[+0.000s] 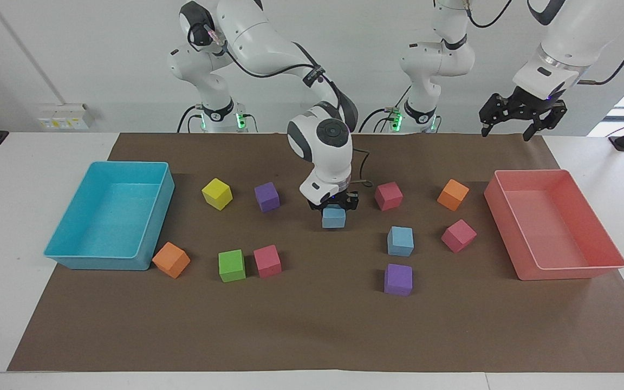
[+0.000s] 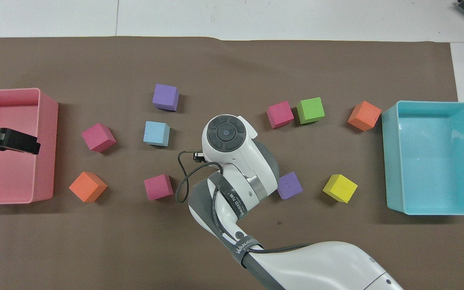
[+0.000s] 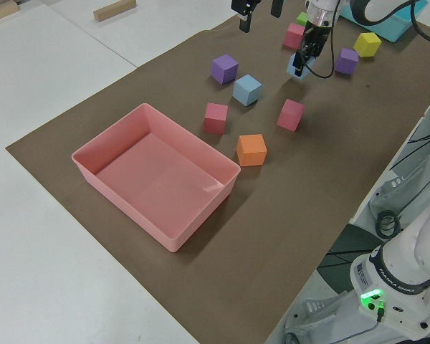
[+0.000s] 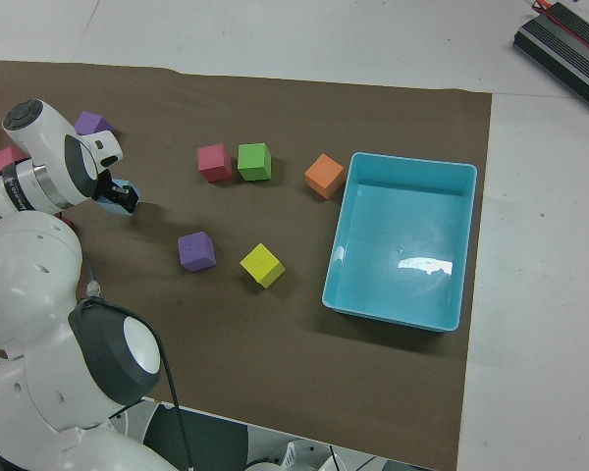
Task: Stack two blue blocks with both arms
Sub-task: 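Carry the light blue cube to the table center and lower it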
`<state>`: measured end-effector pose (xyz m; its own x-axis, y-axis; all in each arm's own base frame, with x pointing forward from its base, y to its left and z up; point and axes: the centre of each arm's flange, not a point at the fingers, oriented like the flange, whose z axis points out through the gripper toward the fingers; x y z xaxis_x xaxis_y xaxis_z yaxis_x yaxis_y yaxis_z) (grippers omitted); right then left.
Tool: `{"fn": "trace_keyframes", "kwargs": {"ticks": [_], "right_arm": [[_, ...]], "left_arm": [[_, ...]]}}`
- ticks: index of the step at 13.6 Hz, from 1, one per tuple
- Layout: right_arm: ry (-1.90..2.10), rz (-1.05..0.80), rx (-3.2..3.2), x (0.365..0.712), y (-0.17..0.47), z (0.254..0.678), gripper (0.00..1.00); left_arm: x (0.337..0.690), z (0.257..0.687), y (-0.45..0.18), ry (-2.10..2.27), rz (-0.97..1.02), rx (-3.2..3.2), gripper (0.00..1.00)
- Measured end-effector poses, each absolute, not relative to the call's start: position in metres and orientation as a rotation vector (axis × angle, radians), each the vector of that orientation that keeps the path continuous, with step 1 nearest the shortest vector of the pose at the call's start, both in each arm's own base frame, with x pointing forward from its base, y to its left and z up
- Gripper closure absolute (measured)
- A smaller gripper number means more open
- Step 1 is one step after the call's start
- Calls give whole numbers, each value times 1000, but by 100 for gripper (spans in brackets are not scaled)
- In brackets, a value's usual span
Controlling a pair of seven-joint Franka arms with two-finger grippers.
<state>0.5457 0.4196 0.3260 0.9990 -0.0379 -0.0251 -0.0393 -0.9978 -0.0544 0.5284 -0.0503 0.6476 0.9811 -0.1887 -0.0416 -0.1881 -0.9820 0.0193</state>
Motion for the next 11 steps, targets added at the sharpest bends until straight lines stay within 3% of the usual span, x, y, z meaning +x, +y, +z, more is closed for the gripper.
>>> {"fn": "trace_keyframes", "kwargs": {"ticks": [11], "right_arm": [[56, 55, -3103, 541, 418, 296, 39]], "left_arm": [[528, 648, -50, -296, -68, 3112, 0]]}}
